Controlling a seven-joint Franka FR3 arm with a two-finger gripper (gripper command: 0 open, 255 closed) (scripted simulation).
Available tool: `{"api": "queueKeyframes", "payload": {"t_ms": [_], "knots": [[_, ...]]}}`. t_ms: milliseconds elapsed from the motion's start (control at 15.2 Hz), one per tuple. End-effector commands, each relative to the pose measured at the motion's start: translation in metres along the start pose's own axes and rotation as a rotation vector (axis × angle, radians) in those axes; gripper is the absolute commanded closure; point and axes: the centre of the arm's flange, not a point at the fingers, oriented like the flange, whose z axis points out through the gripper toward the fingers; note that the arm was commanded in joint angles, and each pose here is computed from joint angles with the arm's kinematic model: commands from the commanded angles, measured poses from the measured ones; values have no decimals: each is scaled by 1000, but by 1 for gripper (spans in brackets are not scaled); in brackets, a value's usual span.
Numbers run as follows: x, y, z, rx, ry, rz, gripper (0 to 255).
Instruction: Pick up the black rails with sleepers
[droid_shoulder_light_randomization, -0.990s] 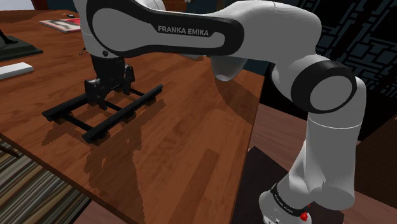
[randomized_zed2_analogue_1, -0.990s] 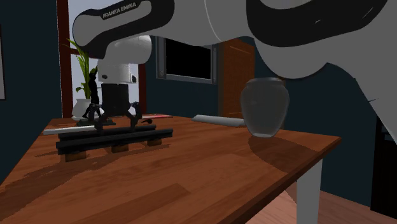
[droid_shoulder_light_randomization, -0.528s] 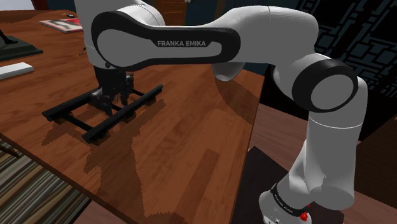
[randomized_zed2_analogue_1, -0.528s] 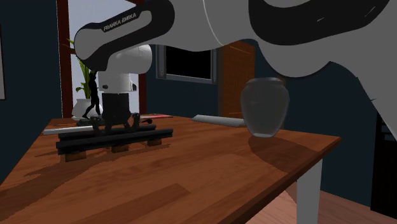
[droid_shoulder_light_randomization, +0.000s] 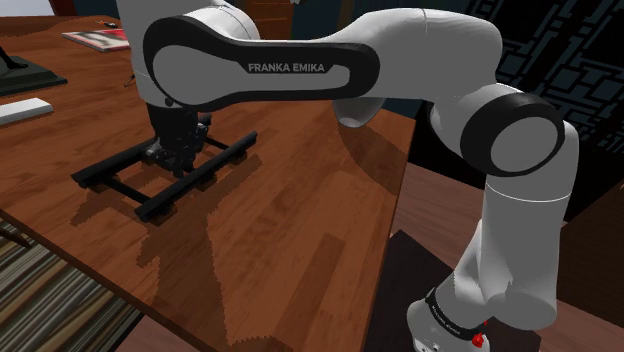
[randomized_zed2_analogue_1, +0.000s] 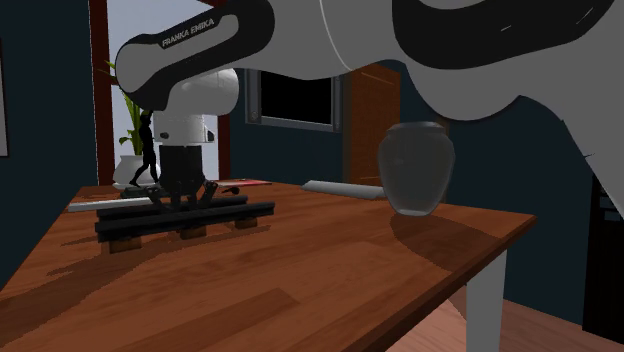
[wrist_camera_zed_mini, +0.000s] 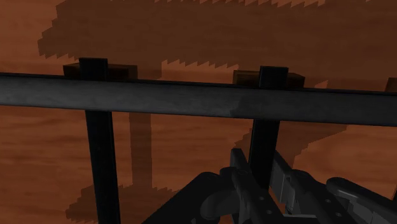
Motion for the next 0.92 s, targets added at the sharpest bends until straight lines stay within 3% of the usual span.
{"api": "queueKeyframes", "payload": {"t_ms": [0, 858], "knots": [[1, 2, 3, -2, -4, 2, 255], [6, 4, -66, -2, -4, 2, 255]]}}
